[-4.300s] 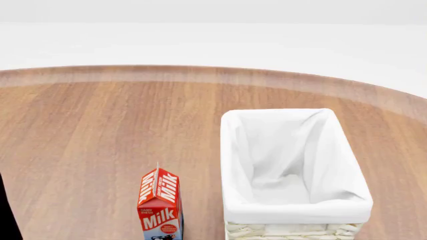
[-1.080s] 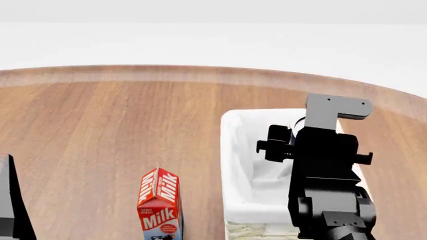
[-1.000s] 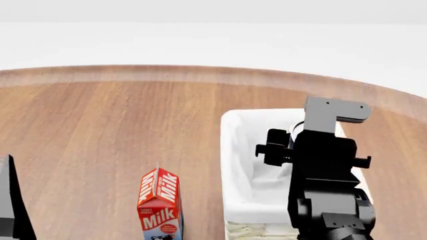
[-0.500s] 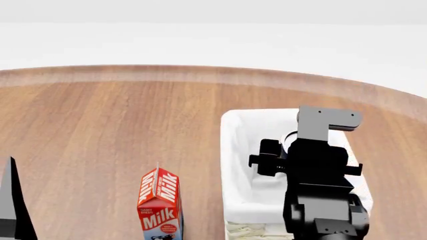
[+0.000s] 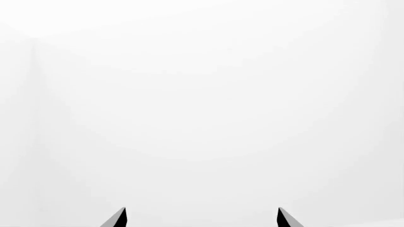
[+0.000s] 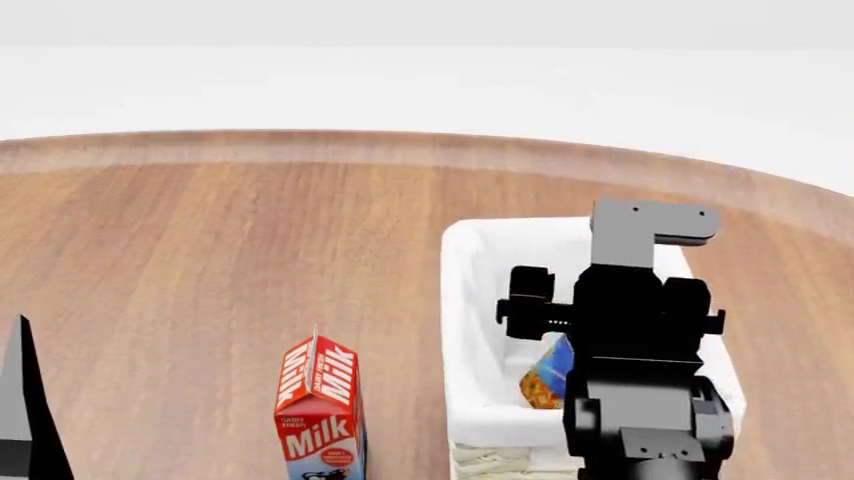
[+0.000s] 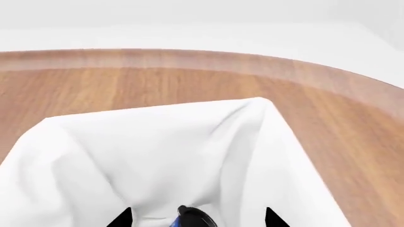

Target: Pick up the alphabet soup and the tomato sauce, and put them in the basket.

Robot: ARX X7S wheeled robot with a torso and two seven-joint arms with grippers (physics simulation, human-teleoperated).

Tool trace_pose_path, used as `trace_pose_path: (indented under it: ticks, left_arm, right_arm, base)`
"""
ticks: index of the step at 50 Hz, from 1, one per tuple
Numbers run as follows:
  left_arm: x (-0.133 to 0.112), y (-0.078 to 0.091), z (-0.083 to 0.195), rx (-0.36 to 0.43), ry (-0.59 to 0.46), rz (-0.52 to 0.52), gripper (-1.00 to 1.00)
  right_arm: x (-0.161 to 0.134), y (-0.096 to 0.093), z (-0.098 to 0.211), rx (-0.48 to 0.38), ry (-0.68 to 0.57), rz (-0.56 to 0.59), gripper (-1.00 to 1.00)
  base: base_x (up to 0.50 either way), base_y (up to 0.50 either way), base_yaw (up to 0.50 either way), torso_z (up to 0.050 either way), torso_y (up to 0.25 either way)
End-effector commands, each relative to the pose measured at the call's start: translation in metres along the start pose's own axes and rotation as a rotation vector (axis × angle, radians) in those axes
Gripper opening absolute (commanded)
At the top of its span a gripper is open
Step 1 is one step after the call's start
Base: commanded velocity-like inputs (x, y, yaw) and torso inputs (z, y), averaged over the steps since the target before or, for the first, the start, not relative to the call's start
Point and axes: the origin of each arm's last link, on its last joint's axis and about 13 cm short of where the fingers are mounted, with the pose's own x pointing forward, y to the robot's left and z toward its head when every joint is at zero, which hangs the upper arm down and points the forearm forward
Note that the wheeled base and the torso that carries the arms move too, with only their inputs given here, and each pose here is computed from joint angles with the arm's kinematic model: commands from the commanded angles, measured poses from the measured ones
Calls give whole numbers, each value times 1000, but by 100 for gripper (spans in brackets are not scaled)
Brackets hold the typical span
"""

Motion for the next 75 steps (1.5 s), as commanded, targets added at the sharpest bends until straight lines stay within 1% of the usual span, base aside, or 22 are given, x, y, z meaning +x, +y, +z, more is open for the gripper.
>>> trace_pose_path:
  ticks: [1,8,11,18,30,31,33,34,37,39,43,44,48,50,54,56,62,63,66,69,70,75]
  left_arm:
    - [0,0,0,1,3,-2,100]
    - [1,-2,-3,-1,5,-4,100]
    - [1,-2,-2,-2,4,-5,100]
    - [1,-1,-2,0,5,-3,100]
    - [1,-1,0,1,0,-4,100]
    - [1,-1,1,2,0,-5,100]
    - [1,-1,1,0,-1,-3,100]
    - [2,-1,0,2,0,-3,100]
    - [1,-1,2,0,-4,-2,100]
    - [1,-1,2,1,-6,-3,100]
    - [2,-1,2,2,-6,-3,100]
    - [2,-1,2,2,-5,-3,100]
    - [2,-1,2,4,-5,-3,100]
    - [1,-1,3,6,-5,-4,100]
    - [1,-1,1,3,-2,-1,100]
    - [1,-1,1,2,-2,-2,100]
    - [1,-2,1,3,1,-5,100]
    - [1,-2,1,3,1,-5,100]
    - [0,-2,1,2,-1,-5,100]
    - [0,-2,0,1,1,-5,100]
    - [-1,-2,0,0,1,-5,100]
    - [-2,-1,0,1,2,-2,100]
  right_arm:
    - [-4,1,27,-5,-71,30,100]
    - [-32,-1,63,-31,-154,67,100]
    - [-40,-1,72,-39,-177,77,100]
    - [-69,2,98,-51,-251,143,100]
    - [-107,1,117,-87,-322,208,100]
    - [-110,0,117,-101,-329,215,100]
    - [-115,-1,114,-96,-324,229,100]
    - [-116,-1,111,-129,-319,237,100]
    - [-125,-3,106,-138,-315,258,100]
    - [-130,-6,102,-122,-314,280,100]
    - [-134,-10,91,-126,-294,294,100]
    - [-135,-11,87,-111,-284,306,100]
    - [-137,-12,76,-137,-255,333,100]
    - [-143,-13,70,-165,-235,374,100]
    - [-150,-15,60,-193,-228,410,100]
    - [-152,-14,53,-226,-219,419,100]
    - [-171,-10,34,-297,-206,500,100]
    - [-175,-8,27,-325,-203,516,100]
    - [-187,-5,20,-367,-206,554,100]
    - [-195,-2,15,-389,-202,583,100]
    - [-194,-1,8,-394,-201,588,100]
    - [-201,1,0,-426,-177,612,100]
  base:
    - [0,0,0,0,0]
    - [0,0,0,0,0]
    - [0,0,0,0,0]
    - [0,0,0,0,0]
    - [0,0,0,0,0]
    - [0,0,0,0,0]
    - [0,0,0,0,0]
    - [0,0,0,0,0]
    - [0,0,0,0,0]
    - [0,0,0,0,0]
    - [0,0,0,0,0]
    - [0,0,0,0,0]
    - [0,0,0,0,0]
    - [0,0,0,0,0]
    - [0,0,0,0,0]
    - [0,0,0,0,0]
    - [0,0,0,0,0]
    - [0,0,0,0,0]
    - [0,0,0,0,0]
    - [0,0,0,0,0]
    - [0,0,0,0,0]
    - [0,0,0,0,0]
